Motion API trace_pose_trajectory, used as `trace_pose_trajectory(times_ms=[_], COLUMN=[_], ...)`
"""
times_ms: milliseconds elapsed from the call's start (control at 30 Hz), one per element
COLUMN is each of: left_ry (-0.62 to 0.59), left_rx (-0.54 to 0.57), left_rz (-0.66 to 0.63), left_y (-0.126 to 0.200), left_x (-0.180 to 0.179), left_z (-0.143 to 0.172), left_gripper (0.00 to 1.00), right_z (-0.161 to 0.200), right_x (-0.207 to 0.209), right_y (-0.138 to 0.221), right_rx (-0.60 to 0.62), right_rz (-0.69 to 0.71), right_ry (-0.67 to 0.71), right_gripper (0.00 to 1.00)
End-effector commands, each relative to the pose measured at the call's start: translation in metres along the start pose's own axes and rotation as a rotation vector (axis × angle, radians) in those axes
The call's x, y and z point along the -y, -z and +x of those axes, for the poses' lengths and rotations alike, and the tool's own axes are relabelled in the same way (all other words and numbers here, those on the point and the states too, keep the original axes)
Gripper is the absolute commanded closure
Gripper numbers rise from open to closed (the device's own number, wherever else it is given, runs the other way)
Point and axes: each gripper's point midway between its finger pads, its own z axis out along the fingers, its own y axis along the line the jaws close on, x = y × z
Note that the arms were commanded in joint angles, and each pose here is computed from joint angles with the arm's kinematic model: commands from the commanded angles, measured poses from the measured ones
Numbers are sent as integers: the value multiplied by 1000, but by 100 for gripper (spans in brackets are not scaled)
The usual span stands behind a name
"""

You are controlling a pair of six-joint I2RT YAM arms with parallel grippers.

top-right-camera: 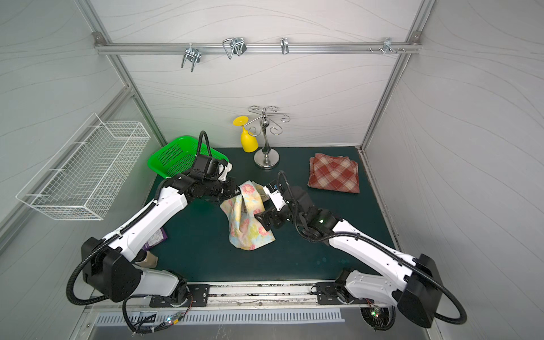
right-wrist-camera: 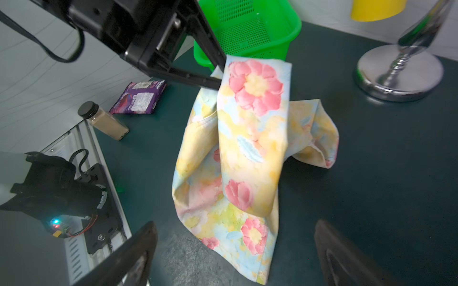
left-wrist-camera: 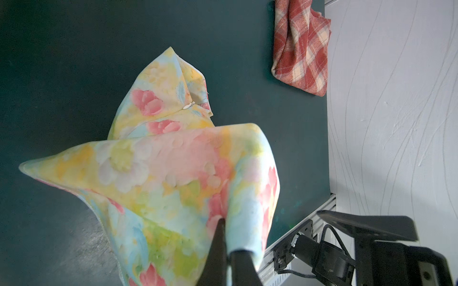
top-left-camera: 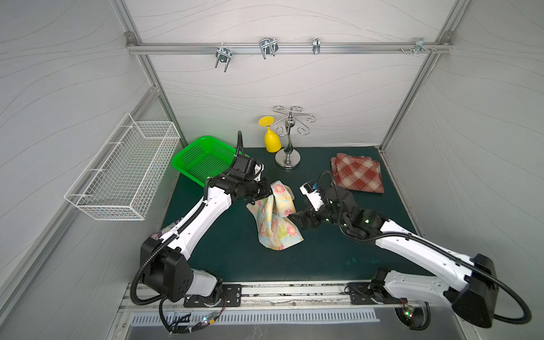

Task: Fold and stack skirts
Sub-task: Flatten out the skirt at the center of the table.

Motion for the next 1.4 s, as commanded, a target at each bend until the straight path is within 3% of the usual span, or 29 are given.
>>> trace_pose_trajectory(times_ms=[0, 267, 467, 700, 767, 900, 1133, 1300, 1367], left_ry=[-38, -39, -44, -41, -41, -41, -39, -40, -41], left_rx=[63, 78, 86, 88, 89, 92, 97, 106, 105], left_rz=[33, 37, 39, 36, 38, 42, 47, 45, 39], left_y=[16, 20, 22, 22, 23, 25, 27, 29, 29], left_x=[14, 15, 18, 18, 18, 19, 21, 21, 20], left_z=[-9, -8, -12, -13, -13, -12, -13, -14, -14], left_gripper=[100, 100, 100, 100, 100, 100, 100, 100, 100], right_z=[-28, -30, -20, -12, -9, -13, -15, -9, -7], right_x=[-13, 2, -3, -1, 3, 16, 19, 15, 12], right_y=[-4, -19, -30, -32, -35, -37, -43, -48, -49], right_rx=[47, 39, -9, -13, -25, -16, -33, -47, -56], right_rz=[-96, -144, -194, -187, -172, -135, -181, -218, -237], right_ry=[35, -29, -44, -56, -57, -63, -104, -114, -118], right_gripper=[3, 23, 30, 46, 45, 26, 24, 41, 52])
